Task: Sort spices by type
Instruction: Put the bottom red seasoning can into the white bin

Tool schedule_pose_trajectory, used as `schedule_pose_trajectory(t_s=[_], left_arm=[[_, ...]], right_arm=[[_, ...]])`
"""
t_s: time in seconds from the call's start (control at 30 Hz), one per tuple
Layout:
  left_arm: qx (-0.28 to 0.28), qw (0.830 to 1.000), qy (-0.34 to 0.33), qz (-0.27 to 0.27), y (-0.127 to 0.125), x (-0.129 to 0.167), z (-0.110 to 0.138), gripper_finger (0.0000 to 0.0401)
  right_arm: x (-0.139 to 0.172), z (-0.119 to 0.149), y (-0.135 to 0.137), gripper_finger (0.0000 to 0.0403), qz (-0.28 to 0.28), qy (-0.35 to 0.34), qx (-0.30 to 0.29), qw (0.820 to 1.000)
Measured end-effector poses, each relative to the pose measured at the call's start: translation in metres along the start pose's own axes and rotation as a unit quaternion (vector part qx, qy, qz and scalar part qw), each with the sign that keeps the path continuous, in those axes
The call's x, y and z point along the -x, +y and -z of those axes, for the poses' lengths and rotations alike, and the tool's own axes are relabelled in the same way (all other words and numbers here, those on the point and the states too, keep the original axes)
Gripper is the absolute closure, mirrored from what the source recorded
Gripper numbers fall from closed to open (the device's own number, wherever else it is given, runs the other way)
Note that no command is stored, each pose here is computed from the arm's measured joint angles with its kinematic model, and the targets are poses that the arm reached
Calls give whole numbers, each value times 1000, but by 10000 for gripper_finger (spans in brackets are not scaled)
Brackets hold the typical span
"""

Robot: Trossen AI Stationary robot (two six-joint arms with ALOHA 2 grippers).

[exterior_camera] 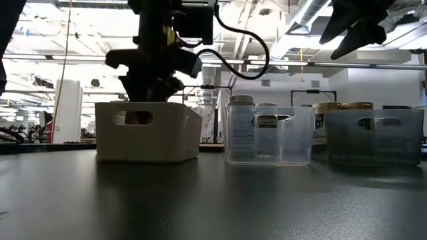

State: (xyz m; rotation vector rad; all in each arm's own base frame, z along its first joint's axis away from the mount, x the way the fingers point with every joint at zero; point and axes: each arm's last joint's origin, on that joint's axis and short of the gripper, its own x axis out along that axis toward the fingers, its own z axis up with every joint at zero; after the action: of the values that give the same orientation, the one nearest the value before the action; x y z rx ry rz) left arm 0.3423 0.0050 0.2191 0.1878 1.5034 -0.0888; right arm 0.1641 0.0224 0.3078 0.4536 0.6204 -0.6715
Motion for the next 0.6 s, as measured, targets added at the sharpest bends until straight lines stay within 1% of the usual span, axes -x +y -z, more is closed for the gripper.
schedule_pose_trajectory(t_s=[0.4, 0.6], left_arm=[[0, 1000, -14, -16, 14, -1, -1, 194], [-3, 1000, -21, -18, 15, -1, -2, 192]], right_arm=[[0, 0, 0, 88, 0, 0, -2, 1000], [0, 0, 0, 88, 0, 0, -2, 1000]])
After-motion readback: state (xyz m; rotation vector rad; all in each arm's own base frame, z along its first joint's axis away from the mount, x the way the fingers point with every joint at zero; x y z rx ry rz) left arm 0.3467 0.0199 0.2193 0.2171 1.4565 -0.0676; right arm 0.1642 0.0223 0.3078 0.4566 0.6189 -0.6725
